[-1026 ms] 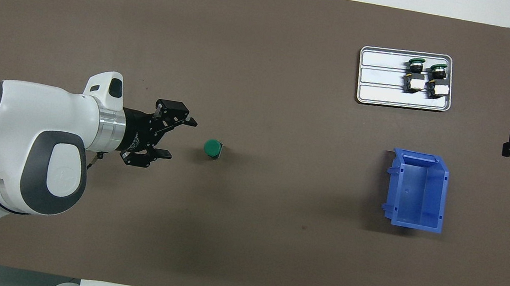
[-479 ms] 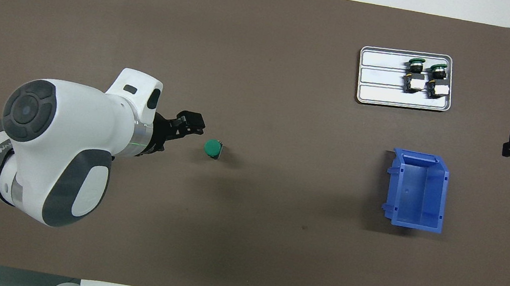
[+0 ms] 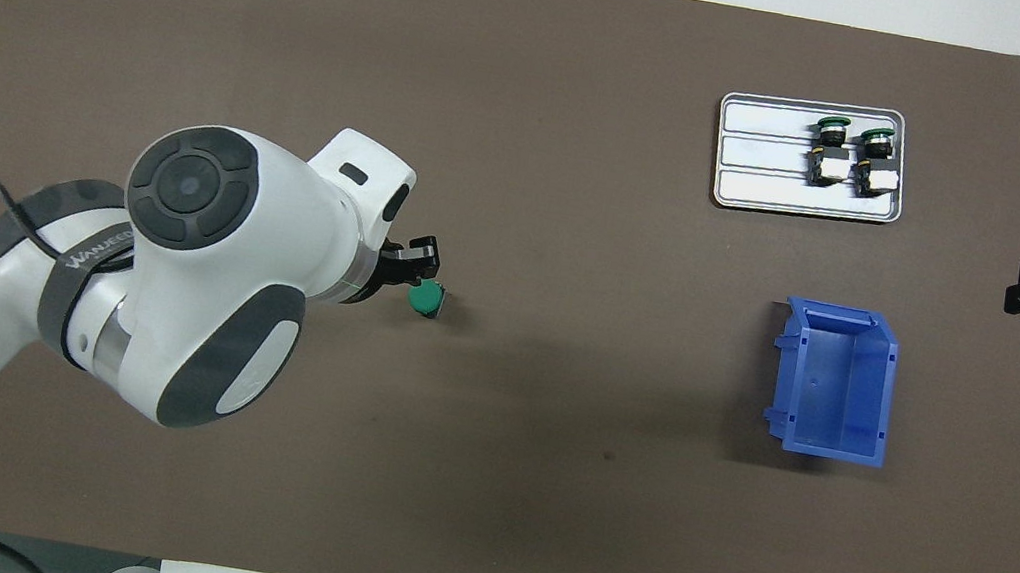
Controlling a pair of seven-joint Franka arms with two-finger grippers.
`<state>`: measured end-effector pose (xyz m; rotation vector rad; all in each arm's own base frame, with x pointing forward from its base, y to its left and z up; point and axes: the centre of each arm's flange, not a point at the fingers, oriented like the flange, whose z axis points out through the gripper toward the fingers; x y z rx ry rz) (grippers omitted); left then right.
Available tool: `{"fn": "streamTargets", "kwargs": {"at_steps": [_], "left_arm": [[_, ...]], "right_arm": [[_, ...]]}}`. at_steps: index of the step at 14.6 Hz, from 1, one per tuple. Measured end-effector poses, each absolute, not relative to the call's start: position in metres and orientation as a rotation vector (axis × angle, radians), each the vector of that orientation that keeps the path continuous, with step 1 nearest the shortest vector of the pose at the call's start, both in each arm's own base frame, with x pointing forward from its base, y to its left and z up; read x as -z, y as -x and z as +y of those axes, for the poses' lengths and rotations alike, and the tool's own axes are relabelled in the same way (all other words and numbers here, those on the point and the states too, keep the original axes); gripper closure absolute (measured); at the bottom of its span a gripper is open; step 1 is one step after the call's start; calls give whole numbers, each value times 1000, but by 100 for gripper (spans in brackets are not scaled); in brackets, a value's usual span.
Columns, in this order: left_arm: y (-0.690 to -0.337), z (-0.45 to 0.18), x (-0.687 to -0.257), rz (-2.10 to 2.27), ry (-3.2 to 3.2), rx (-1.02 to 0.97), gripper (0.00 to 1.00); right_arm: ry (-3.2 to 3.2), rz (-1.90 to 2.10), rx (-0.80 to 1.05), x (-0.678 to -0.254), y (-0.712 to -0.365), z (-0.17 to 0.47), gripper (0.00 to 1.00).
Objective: Place and press button with both arms
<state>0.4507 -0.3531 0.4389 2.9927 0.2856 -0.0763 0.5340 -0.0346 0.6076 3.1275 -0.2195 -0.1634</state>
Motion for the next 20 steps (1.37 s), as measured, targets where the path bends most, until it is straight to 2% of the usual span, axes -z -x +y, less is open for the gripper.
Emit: {"fn": "streamTargets", "kwargs": {"at_steps": [2,3,5,20], "left_arm": [[-458,-360,-424,283,-3007,100,82],[-460,-363,-420,281,-3011,107,82],[-458,-367,-417,270,-3015,111,98],[-454,-374,-380,264,-3035,139,98]], "right_arm": [[-3127,-219,163,-608,-534,-35,1],[-3127,-220,163,-608,-534,-35,1],[-3127,-220,163,-608,-534,-35,1],[-3127,-219,163,-608,-534,-35,1]]}}
